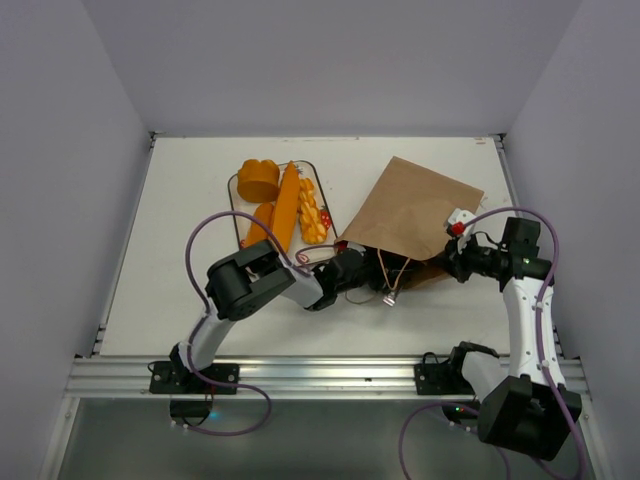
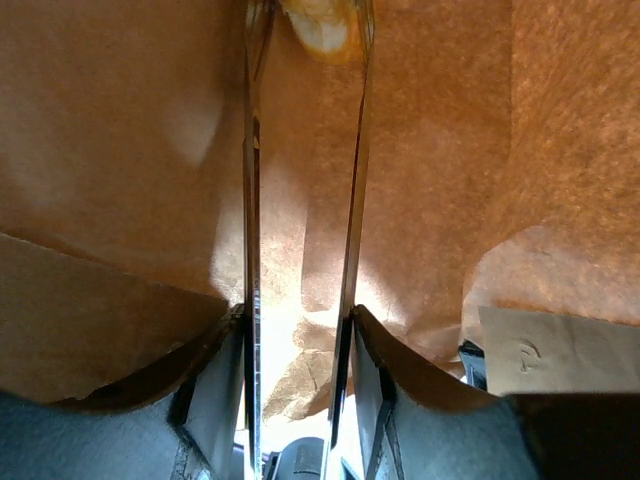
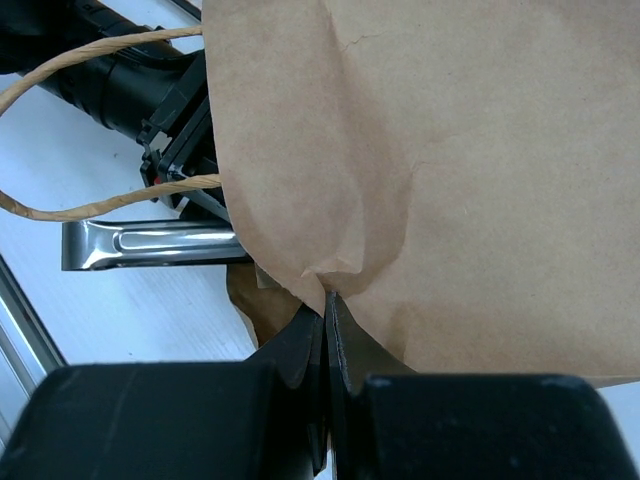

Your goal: Take the fake bread out of the paper bag

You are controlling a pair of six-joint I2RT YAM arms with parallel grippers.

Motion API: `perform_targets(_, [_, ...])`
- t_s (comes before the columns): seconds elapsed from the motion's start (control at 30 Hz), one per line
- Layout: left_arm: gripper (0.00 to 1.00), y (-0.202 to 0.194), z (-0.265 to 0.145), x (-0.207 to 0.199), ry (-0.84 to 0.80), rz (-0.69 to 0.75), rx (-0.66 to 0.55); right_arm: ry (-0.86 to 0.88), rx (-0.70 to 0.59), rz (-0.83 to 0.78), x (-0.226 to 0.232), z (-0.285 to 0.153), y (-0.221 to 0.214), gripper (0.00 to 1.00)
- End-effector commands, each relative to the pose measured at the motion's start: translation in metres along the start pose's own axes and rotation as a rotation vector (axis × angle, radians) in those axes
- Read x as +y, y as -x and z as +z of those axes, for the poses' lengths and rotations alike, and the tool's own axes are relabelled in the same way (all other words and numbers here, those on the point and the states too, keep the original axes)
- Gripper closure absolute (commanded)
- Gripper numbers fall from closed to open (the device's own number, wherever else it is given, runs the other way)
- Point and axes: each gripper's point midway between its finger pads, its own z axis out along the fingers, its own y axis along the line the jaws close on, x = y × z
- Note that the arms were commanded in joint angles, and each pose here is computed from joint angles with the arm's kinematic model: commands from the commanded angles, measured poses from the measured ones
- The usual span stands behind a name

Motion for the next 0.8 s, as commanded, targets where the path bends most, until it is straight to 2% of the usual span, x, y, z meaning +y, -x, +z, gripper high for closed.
perform_targets(0.0, [0.54, 0.010, 0.009, -0.020, -0.054, -0.001, -0.008, 0.086, -0.040, 0.043, 0.021, 0.001, 0.005, 1.00])
perform_targets(0.13, [0.64, 0.014, 0.010, -0.019, -0.054, 0.001, -0.016, 0.084, -0.038, 0.041, 0.021, 0.000, 0.005, 1.00])
perform_targets(0.17, [0.70, 0.014, 0.010, -0.019, -0.057, 0.003, -0.016, 0.084, -0.039, 0.038, 0.021, 0.000, 0.005, 1.00])
perform_targets(0.27, [0.82, 0.016, 0.008, -0.019, -0.057, 0.010, -0.020, 0.077, -0.033, 0.039, 0.020, 0.000, 0.004, 1.00])
perform_targets(0.47, [1.00, 0.018, 0.000, -0.025, -0.076, 0.038, -0.025, 0.045, -0.017, 0.042, 0.014, 0.001, 0.000, 1.00])
perform_targets(0.77, [1.00, 0.010, -0.017, -0.038, -0.089, 0.100, -0.012, -0.056, -0.003, 0.062, -0.005, 0.001, -0.002, 1.00])
